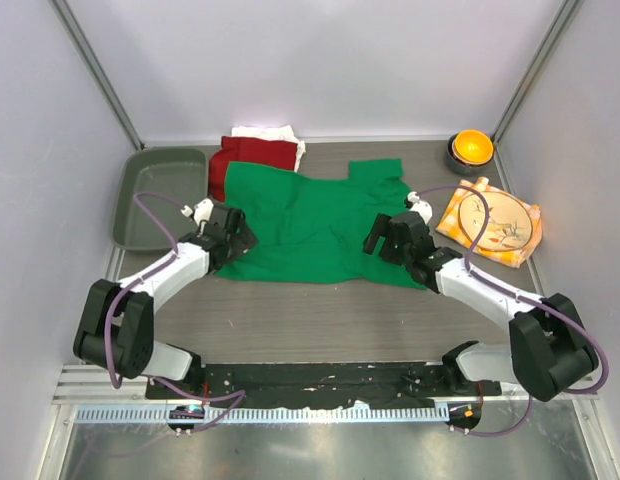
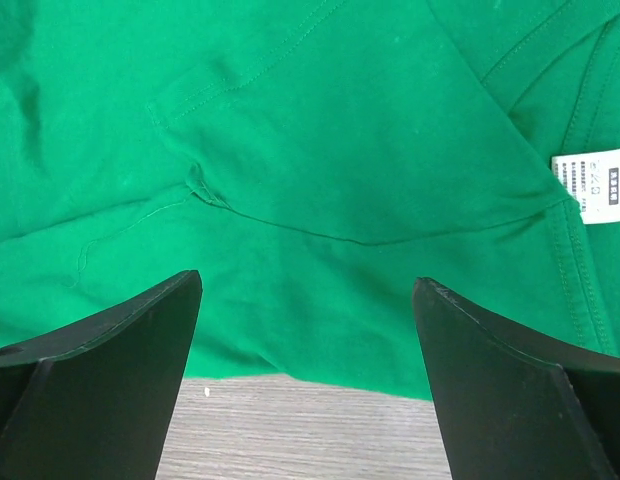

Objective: Fold and stack the t-shirts

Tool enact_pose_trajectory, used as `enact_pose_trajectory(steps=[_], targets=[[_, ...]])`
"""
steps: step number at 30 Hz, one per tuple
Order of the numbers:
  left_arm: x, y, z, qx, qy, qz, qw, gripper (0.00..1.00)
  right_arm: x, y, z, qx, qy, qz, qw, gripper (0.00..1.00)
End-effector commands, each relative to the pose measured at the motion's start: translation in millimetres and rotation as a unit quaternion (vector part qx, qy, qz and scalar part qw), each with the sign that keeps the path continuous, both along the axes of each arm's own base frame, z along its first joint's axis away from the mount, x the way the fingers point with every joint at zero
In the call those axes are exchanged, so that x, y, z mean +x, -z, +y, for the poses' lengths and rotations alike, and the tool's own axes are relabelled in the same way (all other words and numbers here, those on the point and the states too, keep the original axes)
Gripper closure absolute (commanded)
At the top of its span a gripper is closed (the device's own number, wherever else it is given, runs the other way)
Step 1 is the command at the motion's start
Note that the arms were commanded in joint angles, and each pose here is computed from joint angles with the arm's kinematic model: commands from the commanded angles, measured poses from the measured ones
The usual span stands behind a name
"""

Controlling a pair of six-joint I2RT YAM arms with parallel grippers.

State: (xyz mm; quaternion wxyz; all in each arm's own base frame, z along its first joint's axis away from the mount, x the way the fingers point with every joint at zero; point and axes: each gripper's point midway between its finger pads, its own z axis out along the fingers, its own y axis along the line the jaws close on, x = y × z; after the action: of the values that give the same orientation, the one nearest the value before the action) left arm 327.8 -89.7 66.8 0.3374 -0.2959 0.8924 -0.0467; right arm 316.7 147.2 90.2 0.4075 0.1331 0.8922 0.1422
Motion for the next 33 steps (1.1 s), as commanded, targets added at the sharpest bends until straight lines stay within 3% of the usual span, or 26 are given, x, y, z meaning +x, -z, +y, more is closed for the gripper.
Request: enact_pose_trajectory(steps=[1, 9, 18, 23, 33], targets=[[7, 11, 2, 0.005, -0.001, -0.019, 1.000, 0.00, 12, -4, 3, 0.002, -0.004, -0.027, 1.000, 0.08], [-10, 42, 19, 0.034, -0.029, 0.000, 0.999, 0.00, 2, 17, 0, 0.004, 0.002, -0.012, 1.000, 0.09], [-54, 53, 38, 0.055, -0.032, 0.026, 0.998, 0.00, -38, 54, -21, -0.028, 0.006, 0.058, 0.998, 0.10], [-72, 39, 16, 0.007, -0.024, 0.005, 1.000, 0.00, -61, 62, -36, -0.046, 0.019, 0.092, 0.995, 0.11], [-123, 35, 4, 0.010, -0.033, 0.014, 0.999, 0.00, -90, 65, -50, -0.053, 0.035, 0.127, 0.990, 0.10]])
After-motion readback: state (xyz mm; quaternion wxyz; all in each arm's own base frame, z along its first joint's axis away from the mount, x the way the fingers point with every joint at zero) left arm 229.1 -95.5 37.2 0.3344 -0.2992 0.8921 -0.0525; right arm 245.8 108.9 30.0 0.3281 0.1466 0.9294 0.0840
